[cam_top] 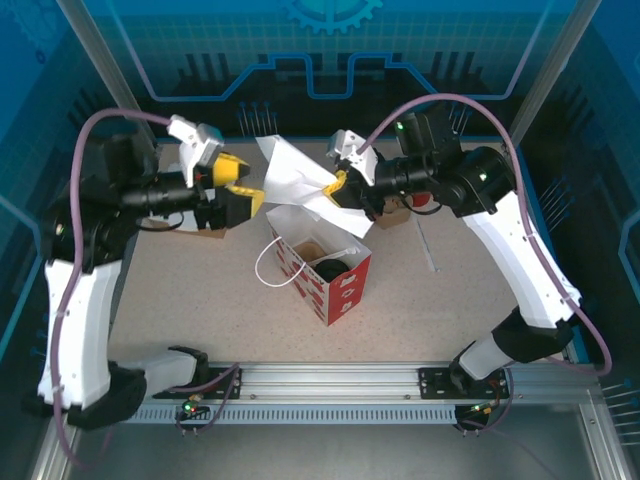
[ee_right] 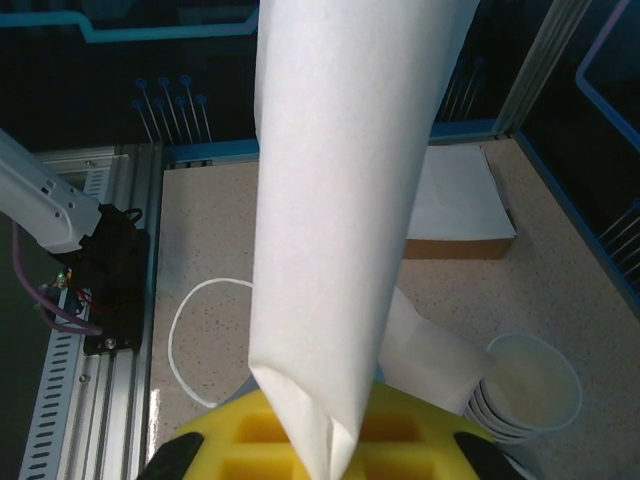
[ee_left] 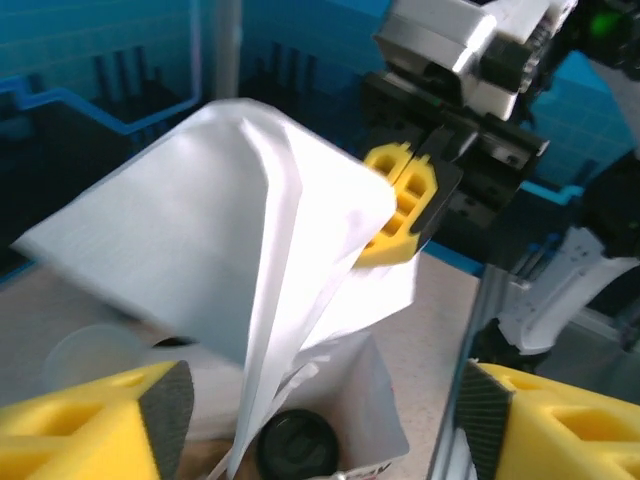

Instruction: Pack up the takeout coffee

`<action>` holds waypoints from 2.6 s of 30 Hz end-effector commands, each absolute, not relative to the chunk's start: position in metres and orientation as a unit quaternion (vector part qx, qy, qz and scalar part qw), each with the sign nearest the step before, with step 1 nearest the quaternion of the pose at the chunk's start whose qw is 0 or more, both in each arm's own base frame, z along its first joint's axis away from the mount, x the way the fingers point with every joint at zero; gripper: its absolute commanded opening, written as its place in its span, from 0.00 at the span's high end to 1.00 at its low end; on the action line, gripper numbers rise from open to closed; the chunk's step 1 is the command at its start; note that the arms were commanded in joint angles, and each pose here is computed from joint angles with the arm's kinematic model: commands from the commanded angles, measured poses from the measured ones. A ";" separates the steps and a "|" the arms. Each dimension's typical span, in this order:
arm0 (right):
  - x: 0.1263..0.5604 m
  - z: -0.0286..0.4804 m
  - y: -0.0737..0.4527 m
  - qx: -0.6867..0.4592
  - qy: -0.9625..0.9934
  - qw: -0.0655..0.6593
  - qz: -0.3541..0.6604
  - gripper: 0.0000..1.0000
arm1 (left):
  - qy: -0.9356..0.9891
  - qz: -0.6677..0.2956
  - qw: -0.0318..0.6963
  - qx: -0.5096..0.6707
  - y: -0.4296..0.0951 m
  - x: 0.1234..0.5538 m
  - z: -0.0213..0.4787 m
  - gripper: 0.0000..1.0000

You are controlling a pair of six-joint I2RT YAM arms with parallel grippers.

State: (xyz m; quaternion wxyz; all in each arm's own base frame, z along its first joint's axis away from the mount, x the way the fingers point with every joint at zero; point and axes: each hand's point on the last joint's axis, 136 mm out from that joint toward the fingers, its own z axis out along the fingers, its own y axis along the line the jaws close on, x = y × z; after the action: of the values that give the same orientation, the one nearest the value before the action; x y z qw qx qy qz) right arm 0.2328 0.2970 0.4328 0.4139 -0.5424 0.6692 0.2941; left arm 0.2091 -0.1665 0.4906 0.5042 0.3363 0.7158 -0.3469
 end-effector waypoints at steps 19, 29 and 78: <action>0.218 0.350 0.303 -0.483 0.790 0.255 0.278 1.00 | 0.817 -0.198 0.535 0.088 -0.085 0.215 0.379 0.11; 0.225 0.297 0.308 -0.506 0.818 0.171 0.213 1.00 | 0.824 -0.185 0.529 0.084 -0.082 0.217 0.370 0.10; 0.244 0.258 0.314 -0.474 0.860 0.127 0.141 0.47 | 0.818 -0.202 0.531 0.091 -0.088 0.221 0.371 0.01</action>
State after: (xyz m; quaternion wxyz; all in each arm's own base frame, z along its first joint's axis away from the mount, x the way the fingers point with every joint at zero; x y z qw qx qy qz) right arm 0.2519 0.3187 0.2258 0.0937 -0.4721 0.8659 0.1365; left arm 0.2180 -0.0839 0.3676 0.5236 0.0864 0.8255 -0.1924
